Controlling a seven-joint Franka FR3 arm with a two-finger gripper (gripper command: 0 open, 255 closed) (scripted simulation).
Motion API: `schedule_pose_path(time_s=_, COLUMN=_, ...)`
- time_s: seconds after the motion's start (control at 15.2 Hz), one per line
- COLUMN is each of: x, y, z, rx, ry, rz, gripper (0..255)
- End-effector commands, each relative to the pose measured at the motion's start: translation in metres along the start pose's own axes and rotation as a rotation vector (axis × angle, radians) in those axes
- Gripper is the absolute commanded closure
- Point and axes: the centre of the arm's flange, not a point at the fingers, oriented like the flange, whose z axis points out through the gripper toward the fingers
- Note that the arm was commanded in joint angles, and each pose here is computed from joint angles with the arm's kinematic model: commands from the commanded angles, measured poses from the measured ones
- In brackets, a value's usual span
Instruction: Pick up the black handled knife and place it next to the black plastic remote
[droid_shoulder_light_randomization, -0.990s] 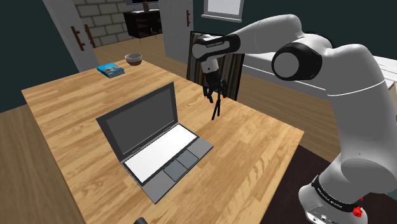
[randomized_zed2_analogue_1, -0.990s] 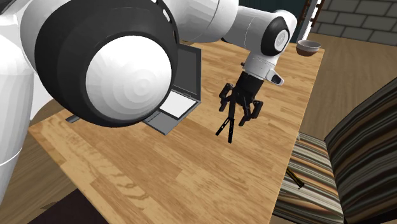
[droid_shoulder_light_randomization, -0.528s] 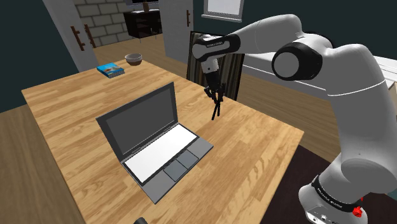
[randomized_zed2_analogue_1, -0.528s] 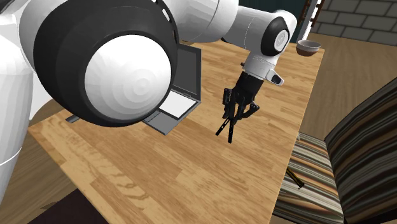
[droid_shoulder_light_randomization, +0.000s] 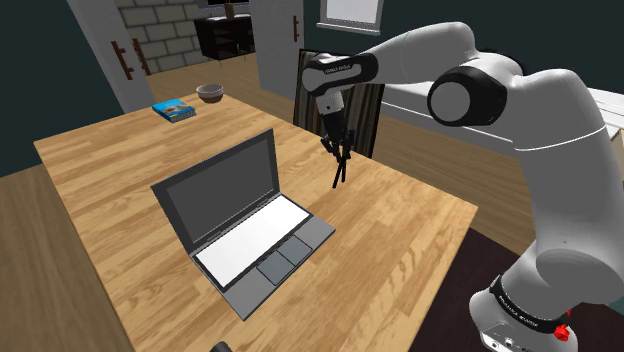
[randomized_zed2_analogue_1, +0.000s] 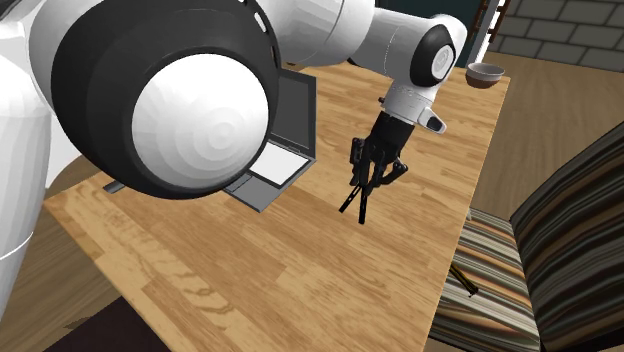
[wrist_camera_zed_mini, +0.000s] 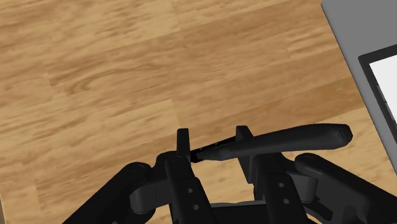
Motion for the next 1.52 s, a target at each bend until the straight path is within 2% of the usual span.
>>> schedule_pose_path(time_s=0.0, x=-0.004, y=0.0, z=-0.007, rx=0.0, ry=0.0, rz=0.0, gripper=255)
schedule_pose_path(time_s=0.99, x=-0.044, y=-0.001, z=-0.075, rx=0.0, ry=0.0, rz=0.0, gripper=255)
schedule_pose_path(time_s=1.06, x=-0.045, y=-0.001, z=-0.077, rx=0.0, ry=0.0, rz=0.0, gripper=255)
schedule_pose_path(time_s=1.45, x=-0.084, y=-0.065, z=-0.053, rx=0.0, ry=0.0, rz=0.0, gripper=255)
